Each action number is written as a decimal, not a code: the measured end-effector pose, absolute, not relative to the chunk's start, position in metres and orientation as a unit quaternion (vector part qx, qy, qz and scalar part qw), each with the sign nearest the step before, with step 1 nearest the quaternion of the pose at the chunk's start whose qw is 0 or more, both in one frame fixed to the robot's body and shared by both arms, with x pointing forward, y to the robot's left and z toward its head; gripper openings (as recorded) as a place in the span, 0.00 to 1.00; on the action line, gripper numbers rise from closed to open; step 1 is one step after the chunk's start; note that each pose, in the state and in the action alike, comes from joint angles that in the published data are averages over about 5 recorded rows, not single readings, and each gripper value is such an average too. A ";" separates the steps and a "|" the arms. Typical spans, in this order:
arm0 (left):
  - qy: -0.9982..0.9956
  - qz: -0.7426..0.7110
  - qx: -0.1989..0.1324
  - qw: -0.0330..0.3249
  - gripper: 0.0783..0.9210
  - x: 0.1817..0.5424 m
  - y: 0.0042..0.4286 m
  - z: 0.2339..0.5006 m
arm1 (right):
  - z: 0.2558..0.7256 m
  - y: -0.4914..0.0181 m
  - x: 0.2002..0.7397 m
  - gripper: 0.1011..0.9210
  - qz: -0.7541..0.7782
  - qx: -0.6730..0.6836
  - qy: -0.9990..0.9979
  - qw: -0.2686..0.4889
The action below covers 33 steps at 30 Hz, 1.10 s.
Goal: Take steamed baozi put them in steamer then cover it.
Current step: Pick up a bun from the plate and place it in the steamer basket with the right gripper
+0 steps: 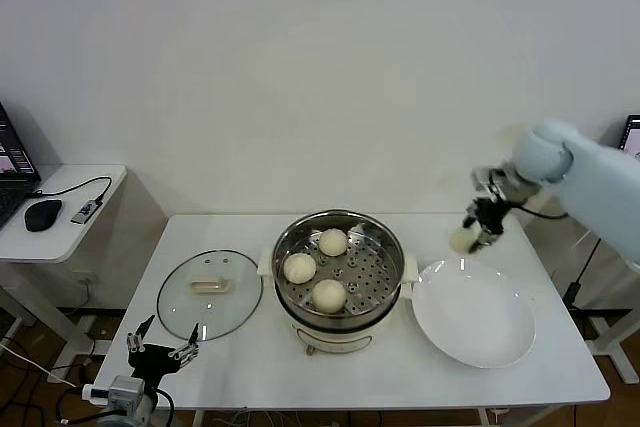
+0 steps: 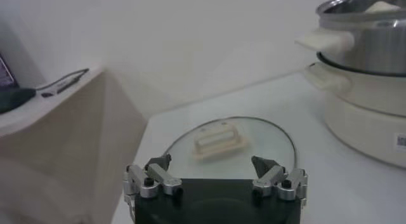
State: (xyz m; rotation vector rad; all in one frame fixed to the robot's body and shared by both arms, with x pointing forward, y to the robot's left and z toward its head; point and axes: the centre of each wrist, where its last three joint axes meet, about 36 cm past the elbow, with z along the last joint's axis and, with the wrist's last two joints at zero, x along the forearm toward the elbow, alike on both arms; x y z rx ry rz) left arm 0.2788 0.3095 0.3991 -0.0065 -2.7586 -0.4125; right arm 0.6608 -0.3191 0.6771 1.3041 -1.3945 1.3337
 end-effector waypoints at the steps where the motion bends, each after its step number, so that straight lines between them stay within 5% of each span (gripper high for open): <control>1: -0.974 -0.145 -0.002 0.172 0.88 0.279 0.309 0.401 | 0.684 -0.311 0.662 0.50 0.523 0.518 -0.551 0.393; 13: -0.978 -0.147 0.000 0.144 0.88 0.281 0.308 0.420 | 0.713 -0.212 0.671 0.50 0.497 0.553 -0.543 0.390; 33: -0.980 -0.145 0.003 0.137 0.88 0.285 0.312 0.423 | 0.641 -0.135 0.686 0.50 0.509 0.546 -0.512 0.425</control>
